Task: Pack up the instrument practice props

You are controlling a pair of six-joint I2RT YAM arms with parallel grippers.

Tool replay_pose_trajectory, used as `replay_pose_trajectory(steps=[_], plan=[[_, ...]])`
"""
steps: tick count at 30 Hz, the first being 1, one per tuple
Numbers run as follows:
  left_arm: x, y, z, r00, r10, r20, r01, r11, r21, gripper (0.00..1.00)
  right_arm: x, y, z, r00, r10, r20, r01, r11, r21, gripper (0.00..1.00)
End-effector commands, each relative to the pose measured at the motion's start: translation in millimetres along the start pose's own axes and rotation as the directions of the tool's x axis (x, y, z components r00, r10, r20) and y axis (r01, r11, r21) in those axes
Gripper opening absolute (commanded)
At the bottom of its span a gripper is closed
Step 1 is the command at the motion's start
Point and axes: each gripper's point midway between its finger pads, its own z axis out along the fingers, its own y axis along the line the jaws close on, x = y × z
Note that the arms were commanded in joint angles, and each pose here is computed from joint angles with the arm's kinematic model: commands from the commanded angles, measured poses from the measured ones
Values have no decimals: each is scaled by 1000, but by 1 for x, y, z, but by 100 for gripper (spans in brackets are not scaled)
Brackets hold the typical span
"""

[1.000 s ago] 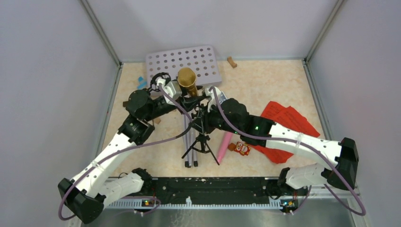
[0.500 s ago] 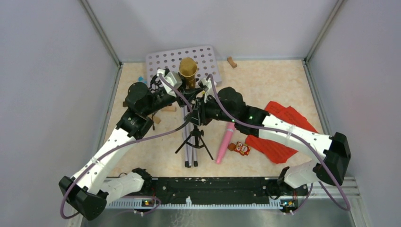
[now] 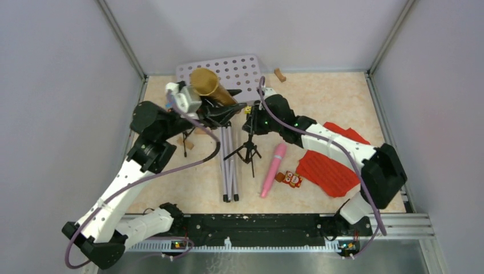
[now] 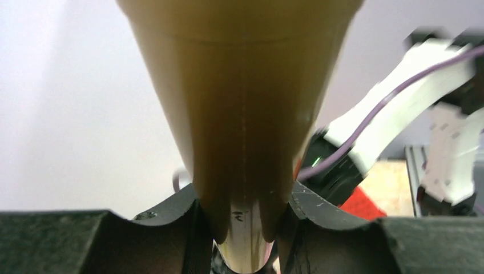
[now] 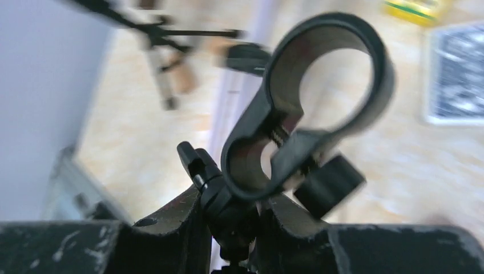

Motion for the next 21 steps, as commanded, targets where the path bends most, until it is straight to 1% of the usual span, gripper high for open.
replay_pose_trajectory(steps=[1, 3, 5, 8, 11, 14, 17, 19, 21], plan=[[-108, -35, -20, 959, 80, 270, -113, 987, 110, 0, -14, -45, 7, 999, 31, 10, -33, 984, 177, 0], [-117, -37, -24, 953, 88, 288, -122, 987, 102, 0, -27, -39, 3, 999, -11, 34, 5, 986, 166, 0], [-124, -36, -28, 950, 98, 297, -127, 989, 80, 0, -43, -32, -7, 995, -56, 84, 42, 988, 151, 0], [-123, -30, -34, 957, 102, 271, -114, 993, 28, 0, -65, -24, -27, 978, -128, 166, 104, 984, 144, 0], [-113, -24, -43, 972, 74, 225, -67, 997, -38, 0, -83, -23, -51, 950, -191, 249, 150, 973, 174, 0], [-95, -17, -57, 985, 22, 173, 0, 992, -128, 0, -102, -30, -75, 905, -253, 341, 175, 954, 245, 0], [-75, -12, -76, 992, -28, 121, 55, 973, -226, 0, -113, -29, -86, 869, -304, 390, 213, 942, 259, 0], [-64, -8, -91, 993, -71, 95, 96, 950, -297, 0, -119, -21, -88, 841, -326, 433, 244, 941, 234, 0], [-58, -7, -107, 992, -101, 77, 122, 926, -358, 0, -123, -5, -91, 812, -331, 481, 289, 944, 162, 0]])
